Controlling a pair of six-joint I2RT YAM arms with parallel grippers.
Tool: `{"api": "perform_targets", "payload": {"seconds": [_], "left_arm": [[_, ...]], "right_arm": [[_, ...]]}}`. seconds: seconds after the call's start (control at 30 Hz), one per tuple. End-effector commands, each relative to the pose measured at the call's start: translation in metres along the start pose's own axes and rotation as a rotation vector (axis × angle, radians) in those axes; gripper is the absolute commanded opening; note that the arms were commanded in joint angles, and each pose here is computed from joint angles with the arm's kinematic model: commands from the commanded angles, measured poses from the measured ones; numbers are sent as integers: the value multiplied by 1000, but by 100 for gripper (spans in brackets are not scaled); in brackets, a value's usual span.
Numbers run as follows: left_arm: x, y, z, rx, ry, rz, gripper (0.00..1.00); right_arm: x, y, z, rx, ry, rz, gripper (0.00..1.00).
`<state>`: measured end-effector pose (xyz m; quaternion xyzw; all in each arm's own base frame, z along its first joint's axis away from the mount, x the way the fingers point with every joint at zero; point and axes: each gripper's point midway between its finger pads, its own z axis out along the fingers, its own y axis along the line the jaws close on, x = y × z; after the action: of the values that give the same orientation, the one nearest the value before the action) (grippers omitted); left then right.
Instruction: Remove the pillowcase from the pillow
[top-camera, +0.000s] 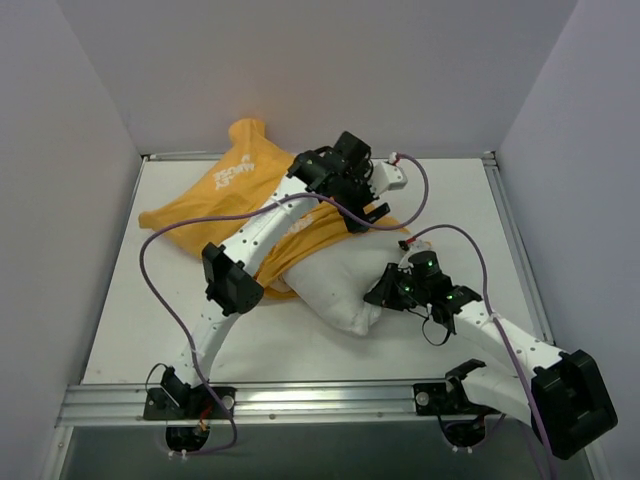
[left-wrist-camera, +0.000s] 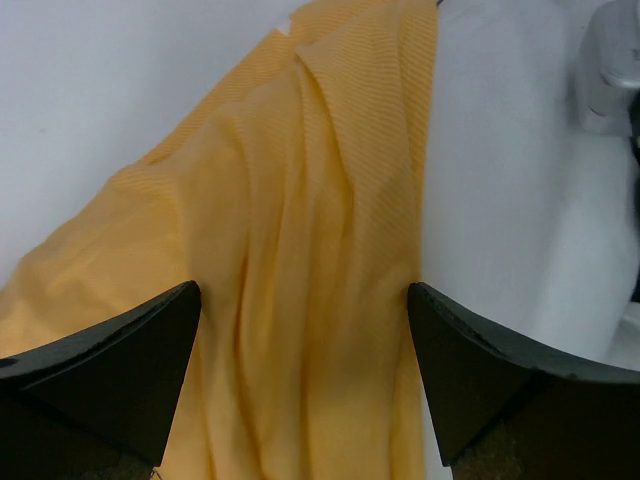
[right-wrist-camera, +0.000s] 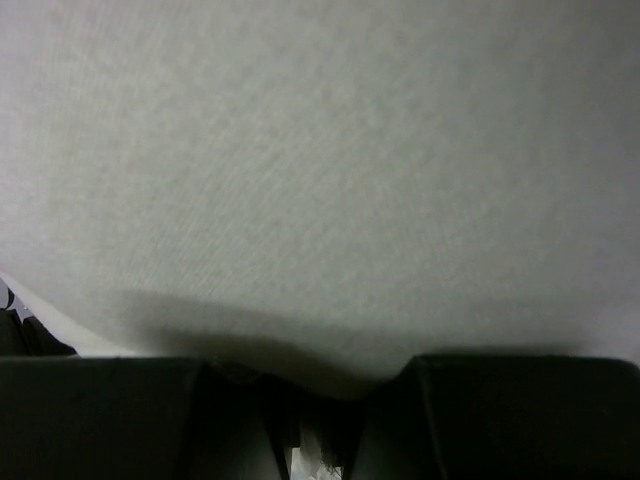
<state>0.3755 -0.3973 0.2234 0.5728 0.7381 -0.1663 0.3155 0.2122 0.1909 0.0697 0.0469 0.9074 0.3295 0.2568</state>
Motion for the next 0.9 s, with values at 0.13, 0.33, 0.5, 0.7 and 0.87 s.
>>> {"api": "perform_targets", "payload": {"seconds": [0.13, 0.33, 0.5, 0.7, 0.87], "left_arm": [[-47, 17, 16, -146, -163, -94, 95], [-43, -7, 35, -61, -143, -72, 92], [-23, -4, 53, -121, -59, -41, 54], [-22, 50, 49, -394, -49, -75, 2], [0, 145, 20, -772, -23, -150, 2]], "right_arm": [[47, -21, -4, 21, 123, 37, 0], [51, -25, -10, 34, 111, 40, 0], [49, -24, -10, 34, 105, 37, 0], [48, -23, -16, 43, 98, 44, 0], [35, -9, -33, 32, 67, 23, 0]]}}
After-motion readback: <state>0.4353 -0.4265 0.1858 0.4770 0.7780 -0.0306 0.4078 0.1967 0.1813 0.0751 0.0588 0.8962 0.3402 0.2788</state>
